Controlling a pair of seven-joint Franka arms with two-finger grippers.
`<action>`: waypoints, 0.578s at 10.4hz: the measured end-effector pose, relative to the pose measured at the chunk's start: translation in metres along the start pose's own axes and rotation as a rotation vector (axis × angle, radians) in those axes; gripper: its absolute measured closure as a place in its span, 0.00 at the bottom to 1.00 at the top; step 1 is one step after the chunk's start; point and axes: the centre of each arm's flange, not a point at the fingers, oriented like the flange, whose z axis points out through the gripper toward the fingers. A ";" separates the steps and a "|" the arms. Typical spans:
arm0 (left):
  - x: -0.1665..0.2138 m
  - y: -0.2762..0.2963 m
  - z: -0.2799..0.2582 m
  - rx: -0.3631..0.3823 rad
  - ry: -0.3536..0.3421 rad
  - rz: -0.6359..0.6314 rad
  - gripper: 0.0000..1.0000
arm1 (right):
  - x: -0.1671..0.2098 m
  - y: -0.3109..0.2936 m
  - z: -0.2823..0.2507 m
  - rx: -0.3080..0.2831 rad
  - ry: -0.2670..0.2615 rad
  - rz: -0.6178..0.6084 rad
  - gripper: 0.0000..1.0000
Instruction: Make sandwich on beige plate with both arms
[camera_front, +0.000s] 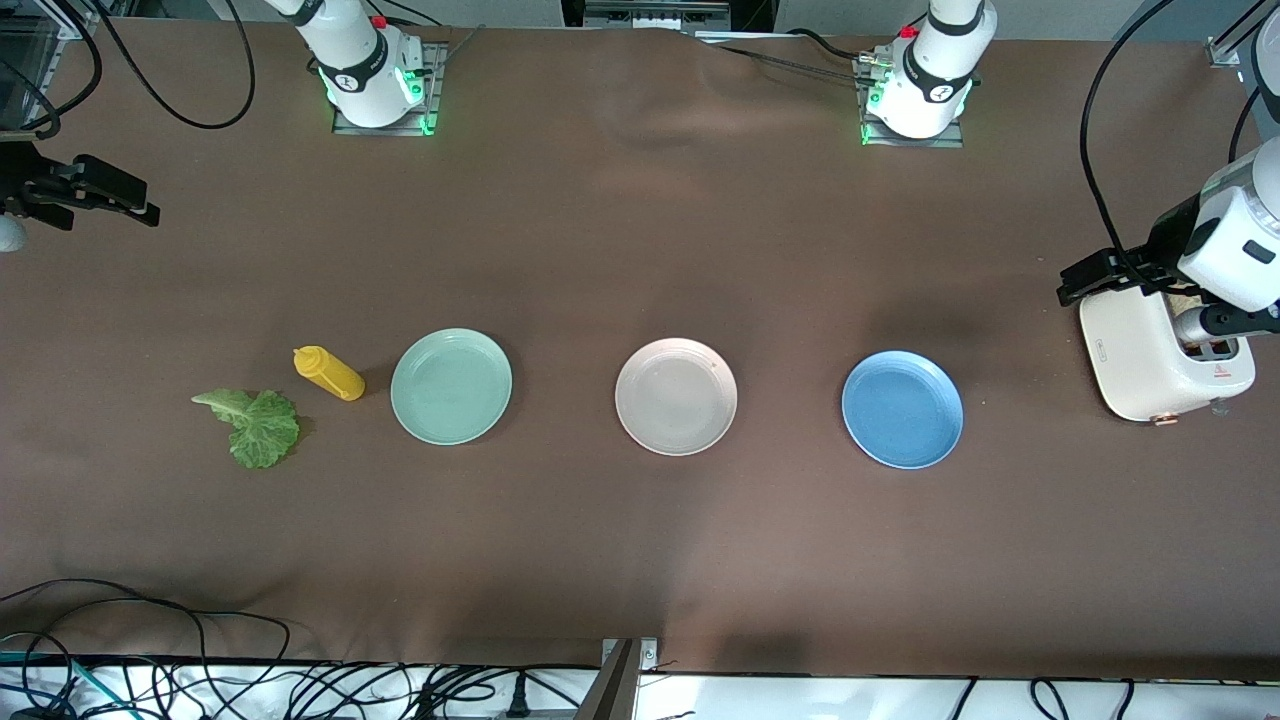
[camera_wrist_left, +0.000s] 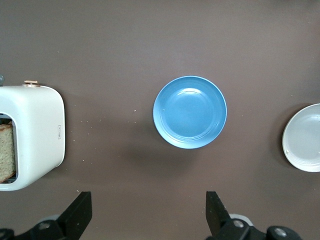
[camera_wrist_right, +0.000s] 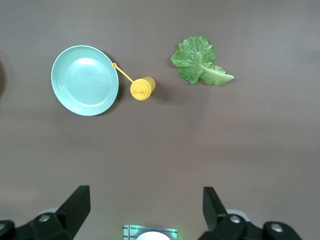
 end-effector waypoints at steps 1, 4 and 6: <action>0.000 0.000 0.000 0.000 0.000 0.000 0.00 | 0.000 0.000 0.000 0.000 0.000 0.000 0.00; 0.000 0.000 0.001 0.000 -0.001 0.000 0.00 | -0.001 0.004 -0.002 -0.002 0.000 0.007 0.00; 0.000 0.000 0.001 0.000 -0.001 0.000 0.00 | -0.001 0.004 -0.002 -0.002 0.001 0.008 0.00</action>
